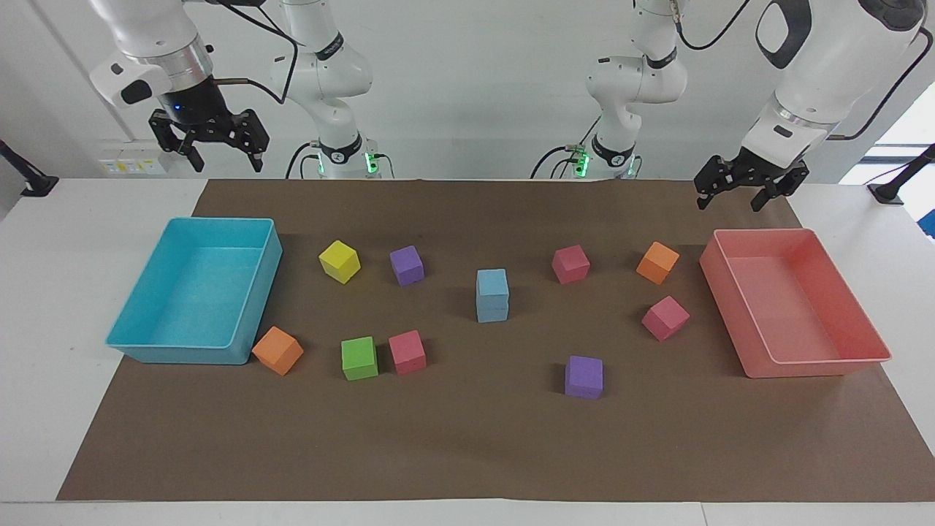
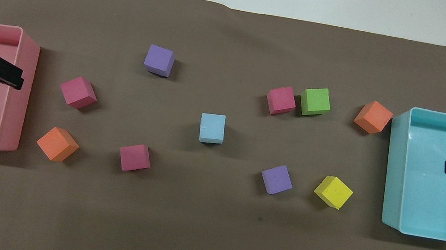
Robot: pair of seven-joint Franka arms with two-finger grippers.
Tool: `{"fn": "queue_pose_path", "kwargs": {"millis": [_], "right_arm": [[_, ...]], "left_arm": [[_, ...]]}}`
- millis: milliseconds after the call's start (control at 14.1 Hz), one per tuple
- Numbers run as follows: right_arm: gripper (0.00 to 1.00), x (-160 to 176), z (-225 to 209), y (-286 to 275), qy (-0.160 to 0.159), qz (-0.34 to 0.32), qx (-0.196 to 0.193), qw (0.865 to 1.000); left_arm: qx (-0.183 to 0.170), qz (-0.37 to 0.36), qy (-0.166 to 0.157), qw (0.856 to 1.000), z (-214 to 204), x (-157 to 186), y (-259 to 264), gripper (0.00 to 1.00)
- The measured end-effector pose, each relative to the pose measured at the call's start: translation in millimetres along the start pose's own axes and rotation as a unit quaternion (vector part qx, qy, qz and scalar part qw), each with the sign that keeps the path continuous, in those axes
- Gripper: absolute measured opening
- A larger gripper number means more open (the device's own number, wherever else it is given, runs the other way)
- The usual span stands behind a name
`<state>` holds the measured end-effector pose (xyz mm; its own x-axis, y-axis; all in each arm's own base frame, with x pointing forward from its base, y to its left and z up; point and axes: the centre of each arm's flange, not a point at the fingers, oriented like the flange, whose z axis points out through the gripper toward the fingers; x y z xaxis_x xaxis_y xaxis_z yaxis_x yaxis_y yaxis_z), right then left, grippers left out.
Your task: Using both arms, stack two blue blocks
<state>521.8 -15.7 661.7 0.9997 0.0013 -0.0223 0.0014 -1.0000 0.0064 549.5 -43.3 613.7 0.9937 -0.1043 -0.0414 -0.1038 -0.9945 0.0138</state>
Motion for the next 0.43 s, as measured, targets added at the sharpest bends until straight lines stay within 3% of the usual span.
{"fn": "queue_pose_path", "kwargs": {"millis": [426], "right_arm": [[1.00, -0.5, 0.4, 0.0, -0.002, 0.000, 0.000, 1.000]], "left_arm": [[0.000, 0.004, 0.003, 1.000, -0.6, 0.8, 1.3, 1.00]]}}
